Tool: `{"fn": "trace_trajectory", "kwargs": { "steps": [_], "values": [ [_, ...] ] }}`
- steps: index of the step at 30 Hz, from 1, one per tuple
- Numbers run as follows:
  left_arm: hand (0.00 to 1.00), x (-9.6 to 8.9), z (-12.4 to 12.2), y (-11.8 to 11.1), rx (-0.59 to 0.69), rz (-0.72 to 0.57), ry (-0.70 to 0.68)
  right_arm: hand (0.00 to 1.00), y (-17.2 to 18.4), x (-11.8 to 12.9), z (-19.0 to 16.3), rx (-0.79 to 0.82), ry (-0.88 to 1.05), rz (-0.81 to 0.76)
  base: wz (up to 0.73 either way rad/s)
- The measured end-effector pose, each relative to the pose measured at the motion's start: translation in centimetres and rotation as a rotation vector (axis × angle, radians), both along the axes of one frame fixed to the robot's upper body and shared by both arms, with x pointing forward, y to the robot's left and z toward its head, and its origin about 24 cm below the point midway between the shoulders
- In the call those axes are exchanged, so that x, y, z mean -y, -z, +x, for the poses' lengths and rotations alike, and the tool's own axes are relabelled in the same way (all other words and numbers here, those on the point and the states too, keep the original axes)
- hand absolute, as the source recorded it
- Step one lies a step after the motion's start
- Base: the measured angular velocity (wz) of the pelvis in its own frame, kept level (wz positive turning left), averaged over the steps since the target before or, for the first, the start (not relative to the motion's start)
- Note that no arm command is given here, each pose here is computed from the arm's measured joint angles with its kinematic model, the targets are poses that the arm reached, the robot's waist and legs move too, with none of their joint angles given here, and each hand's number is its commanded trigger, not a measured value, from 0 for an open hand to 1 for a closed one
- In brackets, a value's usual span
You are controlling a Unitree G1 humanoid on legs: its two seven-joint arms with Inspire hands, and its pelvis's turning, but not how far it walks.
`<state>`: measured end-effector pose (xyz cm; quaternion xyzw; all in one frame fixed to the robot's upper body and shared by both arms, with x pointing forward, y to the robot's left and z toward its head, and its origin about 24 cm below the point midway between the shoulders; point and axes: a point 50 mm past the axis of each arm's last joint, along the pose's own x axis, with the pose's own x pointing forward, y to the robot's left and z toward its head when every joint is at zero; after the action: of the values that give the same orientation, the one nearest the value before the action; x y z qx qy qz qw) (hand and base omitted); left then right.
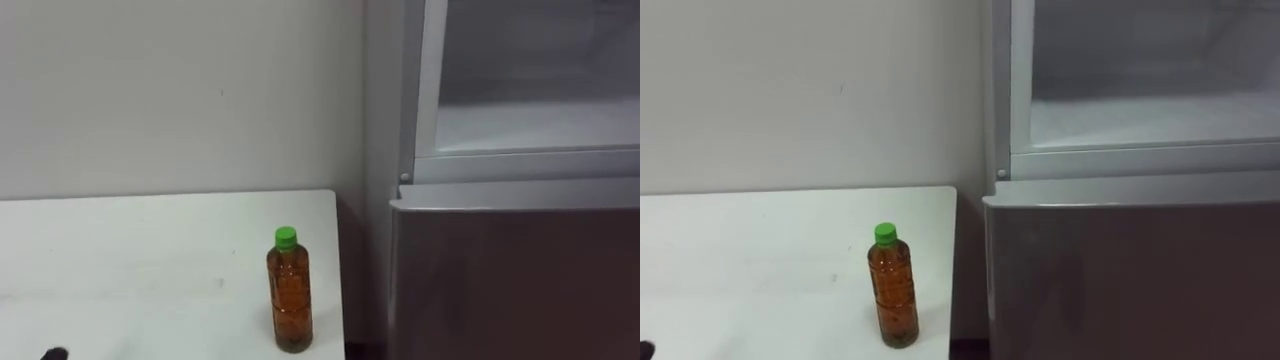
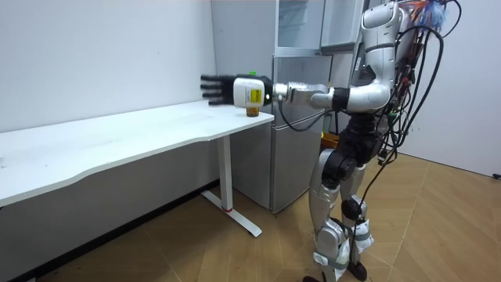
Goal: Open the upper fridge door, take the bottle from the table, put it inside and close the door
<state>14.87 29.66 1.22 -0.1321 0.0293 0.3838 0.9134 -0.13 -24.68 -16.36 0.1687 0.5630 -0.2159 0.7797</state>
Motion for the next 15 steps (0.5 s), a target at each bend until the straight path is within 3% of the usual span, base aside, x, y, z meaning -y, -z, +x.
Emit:
{"fn": "trace_trajectory", "kwargs": {
  "steps": [6,15],
  "values": [
    [0.0,0.5,-4.9,7.9,-0.355,-0.15,-0.07,0.0,-0.1,0.0,-0.1,0.012,0.008,0.021,0.05],
    [0.0,2.9,-11.2,13.7,-0.733,-0.242,-0.053,0.0,0.0,-0.2,0.2,0.028,-0.014,0.047,0.04]
  ]
}}
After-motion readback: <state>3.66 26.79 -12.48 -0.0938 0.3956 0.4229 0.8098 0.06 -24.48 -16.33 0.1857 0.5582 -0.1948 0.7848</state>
